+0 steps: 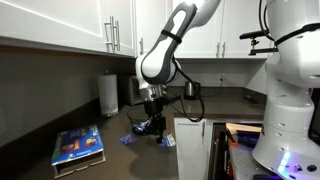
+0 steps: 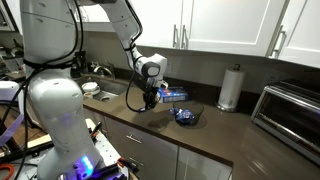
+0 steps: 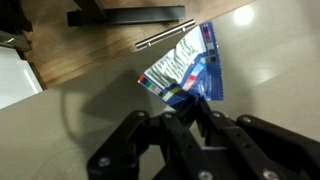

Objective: Get the right sachet and put it in the black basket

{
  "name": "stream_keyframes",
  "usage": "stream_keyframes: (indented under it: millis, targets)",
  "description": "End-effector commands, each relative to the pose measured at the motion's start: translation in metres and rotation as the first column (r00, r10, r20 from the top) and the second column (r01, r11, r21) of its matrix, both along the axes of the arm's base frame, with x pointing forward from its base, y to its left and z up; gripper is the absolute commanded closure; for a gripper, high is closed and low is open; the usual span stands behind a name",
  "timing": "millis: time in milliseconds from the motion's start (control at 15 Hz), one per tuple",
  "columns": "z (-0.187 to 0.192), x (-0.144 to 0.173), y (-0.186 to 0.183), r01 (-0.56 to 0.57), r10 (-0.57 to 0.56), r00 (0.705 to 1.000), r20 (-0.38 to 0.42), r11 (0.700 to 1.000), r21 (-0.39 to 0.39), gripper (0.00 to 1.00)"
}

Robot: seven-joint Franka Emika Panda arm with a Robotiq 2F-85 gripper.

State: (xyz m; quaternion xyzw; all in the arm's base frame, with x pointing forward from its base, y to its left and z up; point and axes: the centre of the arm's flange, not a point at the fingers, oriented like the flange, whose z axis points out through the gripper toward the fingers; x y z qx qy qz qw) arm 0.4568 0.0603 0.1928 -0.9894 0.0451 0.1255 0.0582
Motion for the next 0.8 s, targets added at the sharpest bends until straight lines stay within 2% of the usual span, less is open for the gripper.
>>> stream_keyframes:
  millis: [0,267,733]
  targets:
    - [0.048,-0.006,-0.012,0.045,-0.042,0.997,0.059,0.998,-0.049,0.95]
    - [0.077,0.009,-0.027,0.101,-0.088,0.987,0.137,0.991,-0.090,0.95]
    - [0.095,0.028,-0.047,0.186,-0.136,0.954,0.268,0.967,-0.172,0.95]
